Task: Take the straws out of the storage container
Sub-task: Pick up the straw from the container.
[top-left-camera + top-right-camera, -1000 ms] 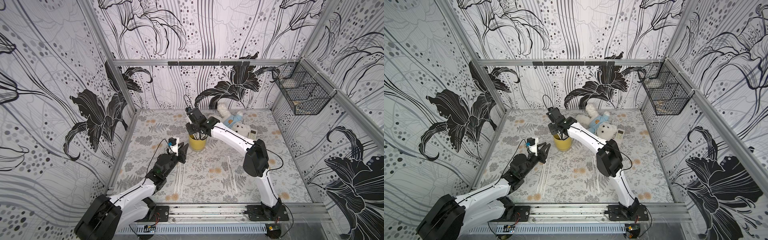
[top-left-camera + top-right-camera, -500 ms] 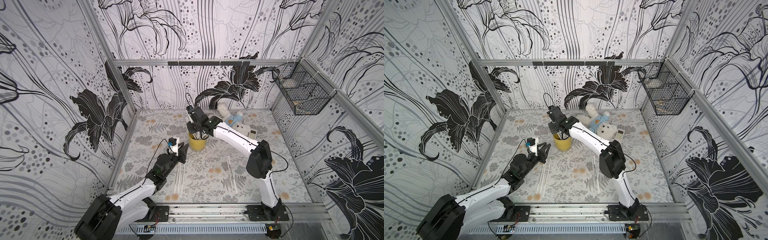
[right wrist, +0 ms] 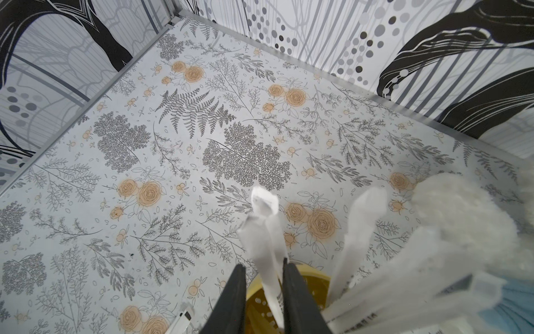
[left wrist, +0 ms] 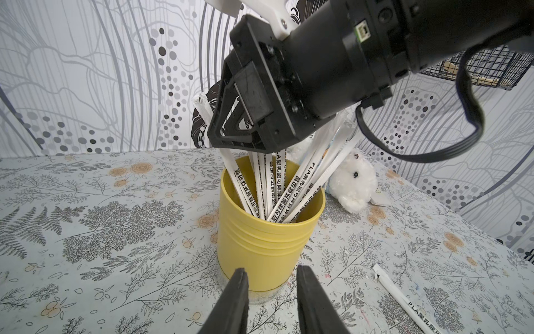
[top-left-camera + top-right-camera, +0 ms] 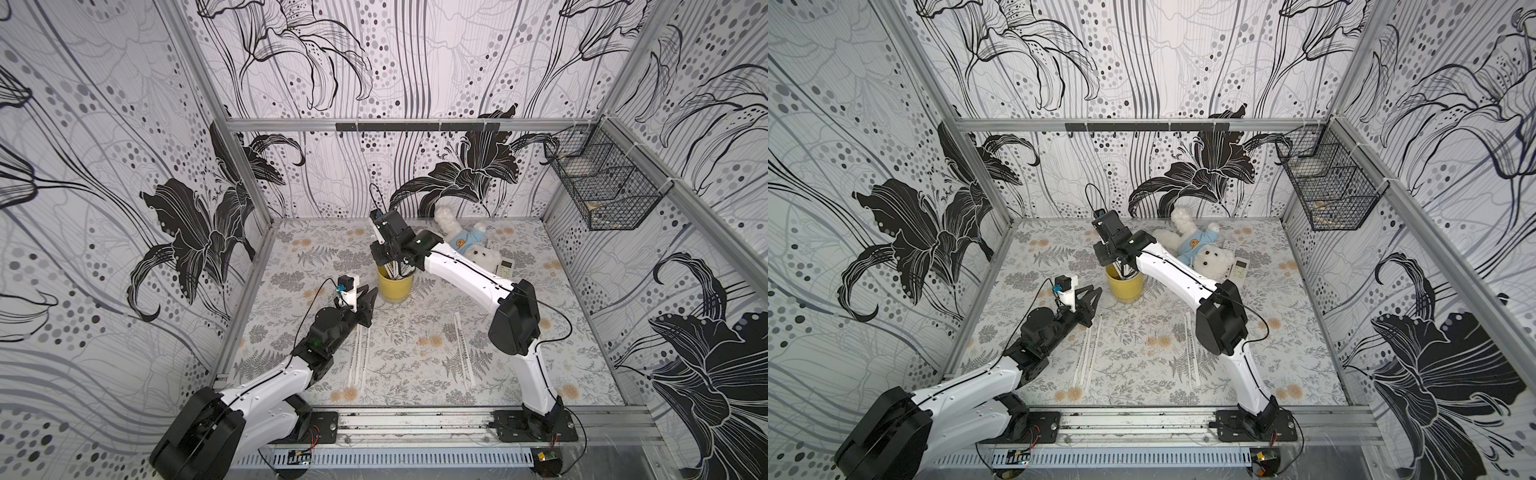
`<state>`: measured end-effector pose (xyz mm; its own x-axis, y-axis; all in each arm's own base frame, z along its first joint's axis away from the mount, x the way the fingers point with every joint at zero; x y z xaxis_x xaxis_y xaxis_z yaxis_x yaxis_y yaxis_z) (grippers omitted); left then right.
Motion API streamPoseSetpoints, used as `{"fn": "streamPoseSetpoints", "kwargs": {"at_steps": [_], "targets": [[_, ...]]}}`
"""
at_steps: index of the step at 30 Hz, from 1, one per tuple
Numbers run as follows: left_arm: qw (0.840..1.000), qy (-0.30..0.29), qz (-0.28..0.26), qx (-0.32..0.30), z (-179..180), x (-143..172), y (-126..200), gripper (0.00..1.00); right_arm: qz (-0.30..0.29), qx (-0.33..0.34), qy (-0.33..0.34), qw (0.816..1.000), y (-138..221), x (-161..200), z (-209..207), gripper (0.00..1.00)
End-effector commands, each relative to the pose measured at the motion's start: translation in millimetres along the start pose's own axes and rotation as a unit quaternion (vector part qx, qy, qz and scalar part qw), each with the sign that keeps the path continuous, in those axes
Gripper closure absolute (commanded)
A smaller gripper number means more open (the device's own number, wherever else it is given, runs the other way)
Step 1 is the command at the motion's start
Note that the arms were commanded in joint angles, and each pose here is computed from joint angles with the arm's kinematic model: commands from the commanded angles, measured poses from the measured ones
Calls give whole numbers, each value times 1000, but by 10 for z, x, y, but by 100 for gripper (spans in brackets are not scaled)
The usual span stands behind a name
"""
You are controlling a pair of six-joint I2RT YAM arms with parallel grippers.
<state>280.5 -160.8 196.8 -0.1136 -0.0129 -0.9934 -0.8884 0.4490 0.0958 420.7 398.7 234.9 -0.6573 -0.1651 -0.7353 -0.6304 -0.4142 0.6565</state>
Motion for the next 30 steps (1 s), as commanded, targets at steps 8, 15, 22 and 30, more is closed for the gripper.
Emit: {"fn": "streamPoseSetpoints", "kwargs": {"at_steps": [8, 15, 22, 30], "targets": [[1000, 4, -22, 7, -28, -104, -4, 66, 18, -2, 5, 1000, -112, 79, 44, 75], [1000, 5, -21, 6, -27, -101, -2, 66, 17, 3, 5, 1000, -83, 72, 25, 81], [1000, 5, -22, 7, -28, -107, -3, 66, 0, 18, 8, 1000, 64, 18, -33, 91], [1000, 4, -19, 6, -27, -95, -4, 66, -14, 15, 10, 1000, 176, -15, -16, 100]]}}
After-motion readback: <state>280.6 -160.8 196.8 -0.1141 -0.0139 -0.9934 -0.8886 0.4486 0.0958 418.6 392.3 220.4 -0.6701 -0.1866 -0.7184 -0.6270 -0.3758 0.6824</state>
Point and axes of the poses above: each gripper's point midway between its finger pads, its own y axis back along the fingers, its own z axis along the line the jaws close on, x = y × z, the point moved 3 cm from there along y, back along the fingers, and after that the axes turned 10 degrees about -y, right-handed, at the moved point
